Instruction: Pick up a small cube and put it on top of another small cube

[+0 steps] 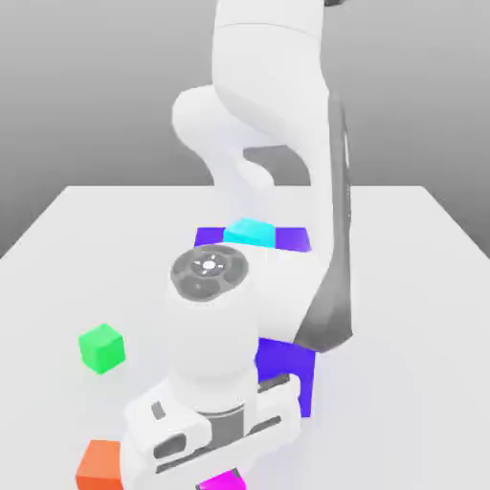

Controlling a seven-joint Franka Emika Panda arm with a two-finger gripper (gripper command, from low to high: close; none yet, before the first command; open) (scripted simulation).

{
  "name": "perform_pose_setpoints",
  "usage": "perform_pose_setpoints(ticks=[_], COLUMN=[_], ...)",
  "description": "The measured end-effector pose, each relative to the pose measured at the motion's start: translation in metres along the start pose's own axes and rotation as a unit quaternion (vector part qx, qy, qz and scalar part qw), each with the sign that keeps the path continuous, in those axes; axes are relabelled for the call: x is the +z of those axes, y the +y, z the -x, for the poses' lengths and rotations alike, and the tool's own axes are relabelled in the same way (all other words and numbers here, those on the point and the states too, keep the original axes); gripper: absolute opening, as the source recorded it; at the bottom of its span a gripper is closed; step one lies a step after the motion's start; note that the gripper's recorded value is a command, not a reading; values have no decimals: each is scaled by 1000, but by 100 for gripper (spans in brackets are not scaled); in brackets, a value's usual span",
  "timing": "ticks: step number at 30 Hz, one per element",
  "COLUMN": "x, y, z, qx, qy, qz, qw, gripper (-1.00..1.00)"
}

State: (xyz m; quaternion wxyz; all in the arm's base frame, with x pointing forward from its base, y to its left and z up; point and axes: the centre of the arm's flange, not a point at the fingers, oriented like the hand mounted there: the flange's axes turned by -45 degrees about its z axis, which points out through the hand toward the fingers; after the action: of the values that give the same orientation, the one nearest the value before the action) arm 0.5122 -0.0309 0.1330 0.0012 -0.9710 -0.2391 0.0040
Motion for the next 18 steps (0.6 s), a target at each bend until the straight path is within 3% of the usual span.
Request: perform_pose_setpoints(ticks=[6,18], x=[-54,-83], y=[9,92], z=[8,144], qx=[18,-14], qy=[-3,-43], qz=[2,0], qw=[1000,999], gripper=[-100,-100])
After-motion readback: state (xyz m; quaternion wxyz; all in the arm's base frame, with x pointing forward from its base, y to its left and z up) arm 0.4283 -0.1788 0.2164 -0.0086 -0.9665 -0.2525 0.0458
